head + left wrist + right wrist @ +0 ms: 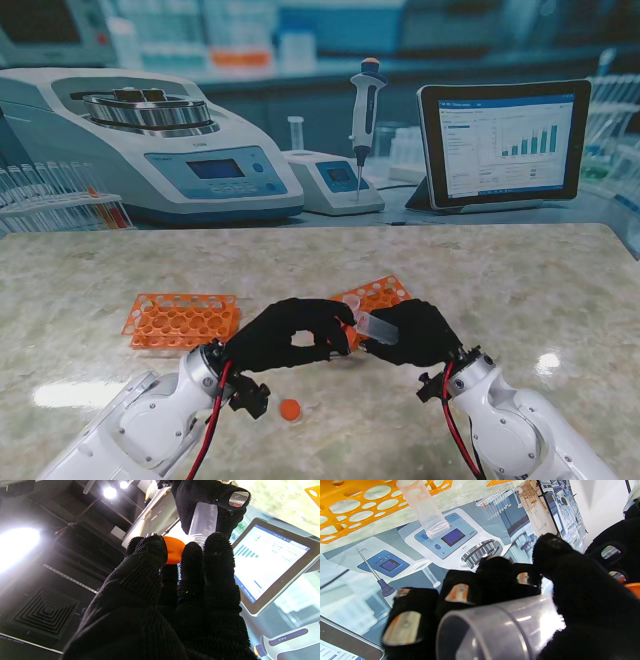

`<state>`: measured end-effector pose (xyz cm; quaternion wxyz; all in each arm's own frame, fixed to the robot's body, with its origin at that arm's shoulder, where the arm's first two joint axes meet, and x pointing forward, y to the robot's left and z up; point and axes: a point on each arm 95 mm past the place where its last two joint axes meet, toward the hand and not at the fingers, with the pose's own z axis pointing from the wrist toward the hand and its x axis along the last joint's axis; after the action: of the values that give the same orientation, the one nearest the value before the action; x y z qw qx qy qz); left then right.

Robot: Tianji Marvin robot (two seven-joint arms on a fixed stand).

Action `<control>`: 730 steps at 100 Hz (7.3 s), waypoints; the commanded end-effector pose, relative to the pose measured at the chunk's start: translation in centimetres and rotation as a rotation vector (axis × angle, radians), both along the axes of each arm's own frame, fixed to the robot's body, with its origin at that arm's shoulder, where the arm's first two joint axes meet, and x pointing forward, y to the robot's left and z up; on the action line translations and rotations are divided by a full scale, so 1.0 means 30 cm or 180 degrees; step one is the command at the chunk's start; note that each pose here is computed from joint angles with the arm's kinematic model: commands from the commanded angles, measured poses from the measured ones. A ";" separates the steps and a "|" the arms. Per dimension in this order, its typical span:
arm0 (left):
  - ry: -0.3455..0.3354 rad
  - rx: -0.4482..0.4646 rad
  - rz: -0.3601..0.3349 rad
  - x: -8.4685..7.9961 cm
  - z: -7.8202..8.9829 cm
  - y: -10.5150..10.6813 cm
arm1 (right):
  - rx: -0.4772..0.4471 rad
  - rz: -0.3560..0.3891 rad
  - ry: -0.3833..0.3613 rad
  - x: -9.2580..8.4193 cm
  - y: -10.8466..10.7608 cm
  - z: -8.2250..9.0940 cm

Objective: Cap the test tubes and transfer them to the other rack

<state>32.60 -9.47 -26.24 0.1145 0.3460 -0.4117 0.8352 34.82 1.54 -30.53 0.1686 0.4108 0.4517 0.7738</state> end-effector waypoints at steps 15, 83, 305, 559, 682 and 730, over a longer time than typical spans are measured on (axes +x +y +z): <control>0.0038 -0.0025 0.0017 0.024 0.006 -0.014 | 0.0011 0.0006 0.0022 -0.006 0.004 -0.007; 0.0224 -0.0004 -0.0024 0.060 -0.020 -0.058 | 0.0022 0.0021 0.0008 -0.011 0.007 -0.002; 0.0310 0.0210 -0.0012 0.099 -0.024 -0.069 | 0.0057 0.0052 -0.0028 -0.026 0.013 0.002; -0.0010 0.0316 -0.0133 0.112 0.054 -0.121 | 0.0015 0.0115 0.0043 -0.013 0.028 -0.008; -0.0298 0.0578 -0.0251 0.100 0.095 -0.115 | -0.0037 0.0138 0.0074 -0.009 0.030 -0.011; -0.0256 0.0600 -0.0313 0.099 0.083 -0.126 | -0.0037 0.0146 0.0074 -0.008 0.029 -0.012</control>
<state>36.03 -12.85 -23.78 0.0986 0.3047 -0.5095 0.7986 34.79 1.99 -30.79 0.1521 0.4073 0.4671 0.7699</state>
